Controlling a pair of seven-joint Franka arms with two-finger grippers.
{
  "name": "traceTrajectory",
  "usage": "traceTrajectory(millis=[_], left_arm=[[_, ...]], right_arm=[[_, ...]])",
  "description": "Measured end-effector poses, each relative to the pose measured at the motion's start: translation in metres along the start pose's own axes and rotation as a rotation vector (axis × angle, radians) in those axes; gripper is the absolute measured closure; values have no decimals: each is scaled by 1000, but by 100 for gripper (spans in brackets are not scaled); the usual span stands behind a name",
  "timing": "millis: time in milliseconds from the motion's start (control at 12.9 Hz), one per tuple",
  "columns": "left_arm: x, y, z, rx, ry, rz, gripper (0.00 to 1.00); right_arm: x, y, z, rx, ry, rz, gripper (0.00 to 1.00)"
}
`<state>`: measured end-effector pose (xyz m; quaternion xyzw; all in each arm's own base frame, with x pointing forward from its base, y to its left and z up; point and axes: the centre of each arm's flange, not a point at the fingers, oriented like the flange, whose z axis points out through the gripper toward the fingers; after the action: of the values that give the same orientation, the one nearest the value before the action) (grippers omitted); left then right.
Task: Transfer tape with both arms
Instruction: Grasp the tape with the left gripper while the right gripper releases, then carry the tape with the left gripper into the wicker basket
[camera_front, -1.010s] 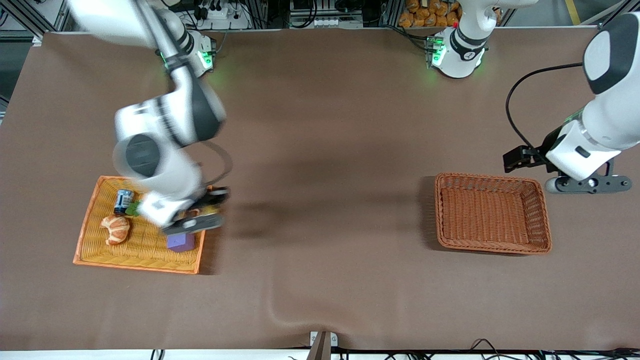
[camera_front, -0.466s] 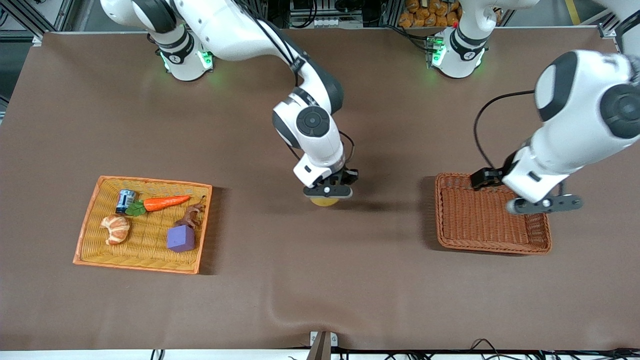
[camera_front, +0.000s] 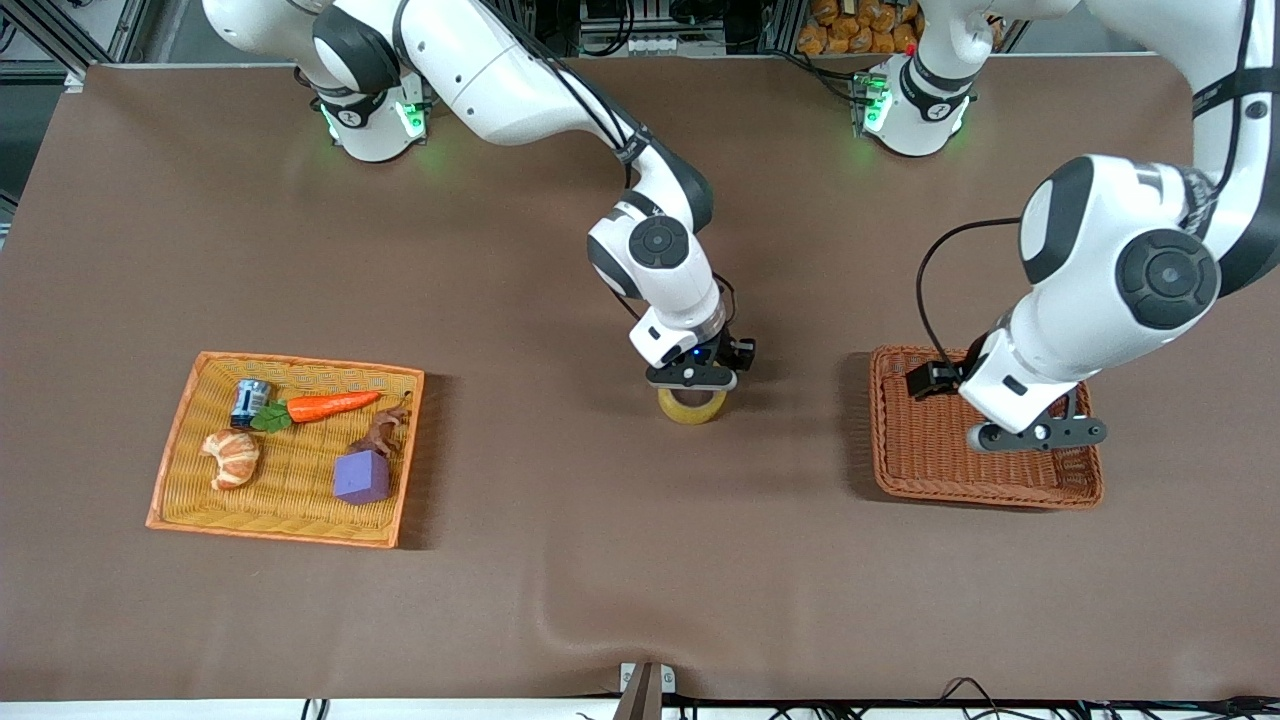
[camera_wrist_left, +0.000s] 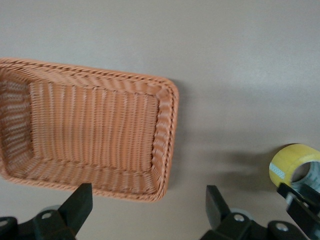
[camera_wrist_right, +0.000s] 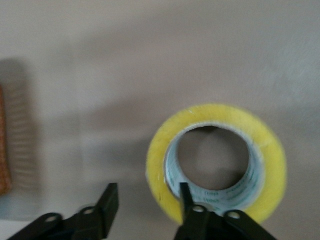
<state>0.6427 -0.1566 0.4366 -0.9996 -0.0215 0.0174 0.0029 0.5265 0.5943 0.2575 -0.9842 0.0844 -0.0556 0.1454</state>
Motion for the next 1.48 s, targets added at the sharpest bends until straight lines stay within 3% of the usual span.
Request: traceTrajectory(millis=[233,389,544,777,1010,1166,1477], left_arm=[[-4,31,43,-25,28,16,0],[-20,68,66,-37,31,-8,0],[-40,113,86,-38,25,-31,0],[-63,171,127,-42,26,-61,0],[-71,199,171,-49,33,-56,0],[-78,214,200,-48,27,-91,0],[-88,238,218,-48,22,-126,0]], right_arm=[[73,45,-94,-141,-100,-76,2],[137,112,-178,-161,-129,-121,0],[168,182,-249,-152,-125,-142,0],[170,277,-331,-172,-163,-187,0],[162,354,-408,-287,-202,-193,0],[154,389,-450,-297,-226,-215,0],[146,439,-506,-297,-212,-218,0]])
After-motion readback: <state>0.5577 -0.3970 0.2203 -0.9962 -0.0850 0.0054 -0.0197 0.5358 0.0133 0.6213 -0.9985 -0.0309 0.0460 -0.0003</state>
